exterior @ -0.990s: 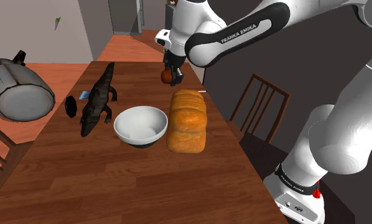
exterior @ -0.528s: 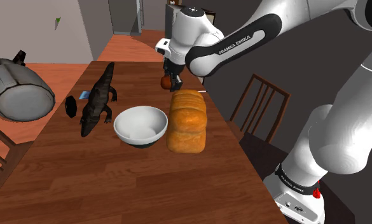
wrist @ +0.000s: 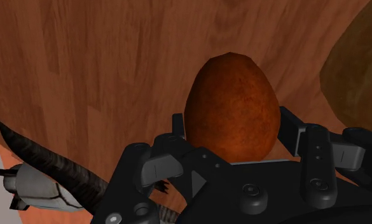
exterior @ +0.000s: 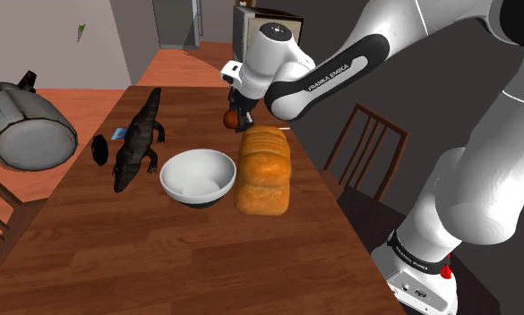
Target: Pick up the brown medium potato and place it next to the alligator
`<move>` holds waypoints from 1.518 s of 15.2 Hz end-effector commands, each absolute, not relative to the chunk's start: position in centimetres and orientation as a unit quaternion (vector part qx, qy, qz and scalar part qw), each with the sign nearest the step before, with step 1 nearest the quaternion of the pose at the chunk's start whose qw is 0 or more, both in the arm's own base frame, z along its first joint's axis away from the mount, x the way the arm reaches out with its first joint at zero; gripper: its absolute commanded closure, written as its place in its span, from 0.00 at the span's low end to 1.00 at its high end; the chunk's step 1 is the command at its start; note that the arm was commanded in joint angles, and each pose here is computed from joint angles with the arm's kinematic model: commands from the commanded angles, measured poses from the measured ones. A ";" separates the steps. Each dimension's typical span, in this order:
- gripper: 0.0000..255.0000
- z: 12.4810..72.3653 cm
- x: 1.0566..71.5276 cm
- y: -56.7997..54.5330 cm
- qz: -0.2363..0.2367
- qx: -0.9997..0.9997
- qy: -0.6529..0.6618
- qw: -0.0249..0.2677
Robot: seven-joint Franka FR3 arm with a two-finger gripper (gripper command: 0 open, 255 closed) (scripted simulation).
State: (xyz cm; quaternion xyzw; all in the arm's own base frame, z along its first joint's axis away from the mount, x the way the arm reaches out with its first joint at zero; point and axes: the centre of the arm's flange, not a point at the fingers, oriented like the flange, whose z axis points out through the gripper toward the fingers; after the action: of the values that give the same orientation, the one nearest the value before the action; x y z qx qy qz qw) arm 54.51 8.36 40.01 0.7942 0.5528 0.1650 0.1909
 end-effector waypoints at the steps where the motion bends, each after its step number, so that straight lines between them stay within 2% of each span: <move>1: 1.00 36.4 54.2 8.6 0.119 0.801 0.558 0.179; 7: 1.00 33.1 54.2 8.6 0.119 0.801 0.558 0.179; 15: 1.00 33.1 54.2 8.6 0.119 0.801 0.558 0.179; 16: 0.00 32.8 54.0 7.8 0.119 0.802 0.558 0.178; 20: 0.00 31.7 53.7 6.9 0.118 0.801 0.558 0.179; 23: 0.00 35.5 53.2 9.0 0.119 0.801 0.558 0.179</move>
State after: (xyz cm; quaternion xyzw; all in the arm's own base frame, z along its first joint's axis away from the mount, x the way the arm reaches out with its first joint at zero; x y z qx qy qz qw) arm 53.70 8.81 35.06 0.7968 0.5587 0.1421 0.1813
